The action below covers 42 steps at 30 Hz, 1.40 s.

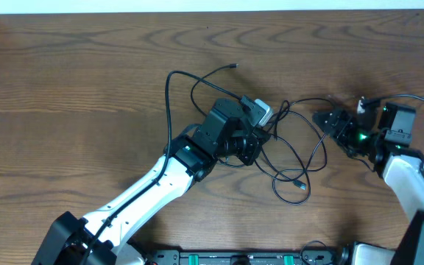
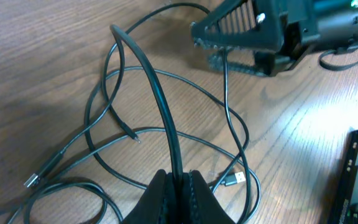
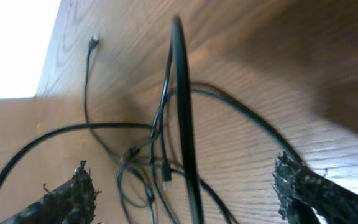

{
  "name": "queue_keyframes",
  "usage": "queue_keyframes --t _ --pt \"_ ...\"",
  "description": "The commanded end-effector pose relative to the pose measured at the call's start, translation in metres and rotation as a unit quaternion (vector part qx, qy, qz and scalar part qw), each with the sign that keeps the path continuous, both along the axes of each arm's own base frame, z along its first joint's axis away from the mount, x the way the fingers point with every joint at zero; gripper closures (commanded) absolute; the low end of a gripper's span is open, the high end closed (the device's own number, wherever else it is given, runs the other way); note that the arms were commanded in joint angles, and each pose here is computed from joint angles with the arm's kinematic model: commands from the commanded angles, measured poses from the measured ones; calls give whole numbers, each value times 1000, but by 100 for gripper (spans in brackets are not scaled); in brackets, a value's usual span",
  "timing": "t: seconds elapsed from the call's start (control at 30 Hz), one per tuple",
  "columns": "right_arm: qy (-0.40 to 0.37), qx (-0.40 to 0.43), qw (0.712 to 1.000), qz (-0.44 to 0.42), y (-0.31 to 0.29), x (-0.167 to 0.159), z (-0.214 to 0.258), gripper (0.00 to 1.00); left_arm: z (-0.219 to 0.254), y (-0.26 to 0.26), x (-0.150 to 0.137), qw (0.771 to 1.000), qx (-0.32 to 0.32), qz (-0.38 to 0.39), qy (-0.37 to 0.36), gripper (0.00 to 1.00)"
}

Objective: Untangle cables
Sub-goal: 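Pull the right gripper's cable rightward away from the left gripper, then carry the held black cable up and right to the table's far corner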

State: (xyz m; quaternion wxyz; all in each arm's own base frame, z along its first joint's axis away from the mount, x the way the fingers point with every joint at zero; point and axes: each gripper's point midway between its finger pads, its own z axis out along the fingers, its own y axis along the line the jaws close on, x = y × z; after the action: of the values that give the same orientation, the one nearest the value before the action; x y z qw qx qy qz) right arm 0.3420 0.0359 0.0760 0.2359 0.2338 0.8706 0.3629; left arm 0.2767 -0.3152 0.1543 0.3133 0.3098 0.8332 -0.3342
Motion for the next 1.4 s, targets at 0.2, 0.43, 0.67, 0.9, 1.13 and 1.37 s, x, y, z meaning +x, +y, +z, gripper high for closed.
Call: queue_keyframes --t 0.2,0.43,0.67,0.9,1.13,1.37 --pt "-43 154 980 121 49 -9 26 16 10 -1 4 1000 -2 0 -17 92" --pt "-30 176 973 144 72 -13 31 17 11 -3 3 1000 -4 -3 -19 92" --pt "-39 210 965 154 100 -2 53 17 11 -15 -10 999 -6 -24 -20 92" --pt "-46 217 962 158 113 2 62 27 5 -21 -14 999 -2 -33 -16 92" --pt "-43 211 963 161 121 0 59 59 4 -22 -13 999 -3 -33 -17 92" --pt "-43 210 963 160 120 1 59 99 4 -22 -13 999 -3 -32 -17 92"
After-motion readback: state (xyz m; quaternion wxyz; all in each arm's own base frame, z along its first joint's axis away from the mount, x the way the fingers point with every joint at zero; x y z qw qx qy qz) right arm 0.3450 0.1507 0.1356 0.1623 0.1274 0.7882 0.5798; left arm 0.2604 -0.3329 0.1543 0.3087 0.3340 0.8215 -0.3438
